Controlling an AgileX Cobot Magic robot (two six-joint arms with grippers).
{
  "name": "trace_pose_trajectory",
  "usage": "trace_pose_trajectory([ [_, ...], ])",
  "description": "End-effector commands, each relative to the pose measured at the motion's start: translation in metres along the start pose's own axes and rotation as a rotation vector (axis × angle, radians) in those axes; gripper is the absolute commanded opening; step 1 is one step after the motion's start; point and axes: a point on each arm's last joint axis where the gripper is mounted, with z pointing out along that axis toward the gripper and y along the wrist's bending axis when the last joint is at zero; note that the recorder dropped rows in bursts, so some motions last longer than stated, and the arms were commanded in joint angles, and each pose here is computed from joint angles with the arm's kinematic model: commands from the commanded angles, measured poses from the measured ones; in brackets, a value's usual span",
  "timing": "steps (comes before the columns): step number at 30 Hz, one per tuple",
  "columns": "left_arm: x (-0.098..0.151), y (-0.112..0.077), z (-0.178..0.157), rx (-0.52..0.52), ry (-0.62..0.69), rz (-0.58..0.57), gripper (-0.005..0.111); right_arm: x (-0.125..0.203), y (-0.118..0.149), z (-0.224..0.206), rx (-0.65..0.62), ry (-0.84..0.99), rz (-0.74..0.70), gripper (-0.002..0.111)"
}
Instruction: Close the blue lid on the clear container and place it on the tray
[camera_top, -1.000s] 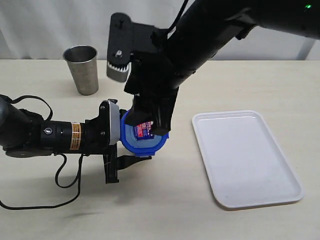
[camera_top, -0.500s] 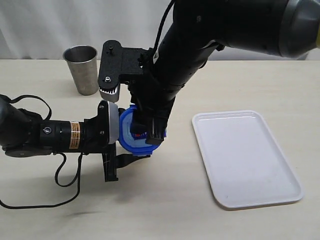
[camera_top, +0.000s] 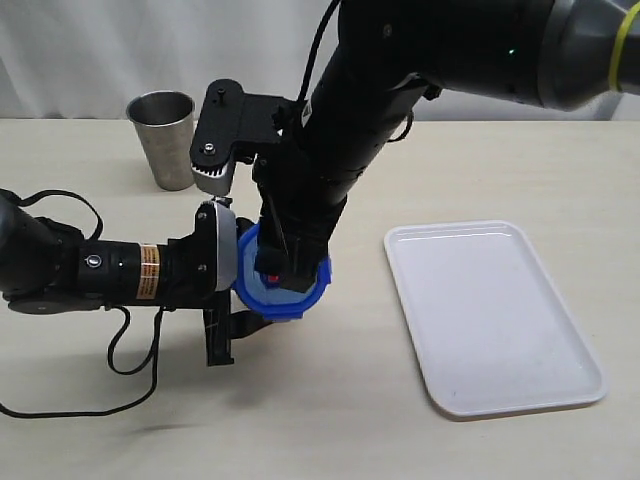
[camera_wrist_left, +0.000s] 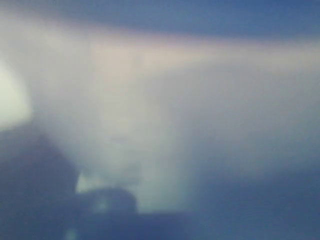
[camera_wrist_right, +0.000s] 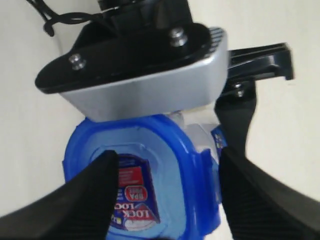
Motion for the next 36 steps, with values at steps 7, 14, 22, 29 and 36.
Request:
trace_pose_trajectory([
  [7,-0.001,-0.003,0.002,0.01,-0.018,-0.235,0.0,0.014,-0.019,0.018,0.067,0.231,0.049,0.053],
  [14,0.0,-0.003,0.002,0.002,-0.01,-0.333,0.0,0.032,-0.048,-0.005,0.13,0.202,0.178,0.053],
  [22,0.0,-0.003,0.002,0.002,-0.01,-0.365,0.0,0.048,-0.066,-0.01,0.189,0.167,0.309,0.053],
  [29,0.0,-0.002,0.002,-0.004,-0.012,-0.367,0.0,0.042,-0.067,-0.021,0.211,0.123,0.342,0.053],
  [36,0.0,-0.001,0.002,-0.015,-0.011,-0.369,0.0,0.024,-0.074,-0.071,0.325,-0.061,0.661,0.053],
])
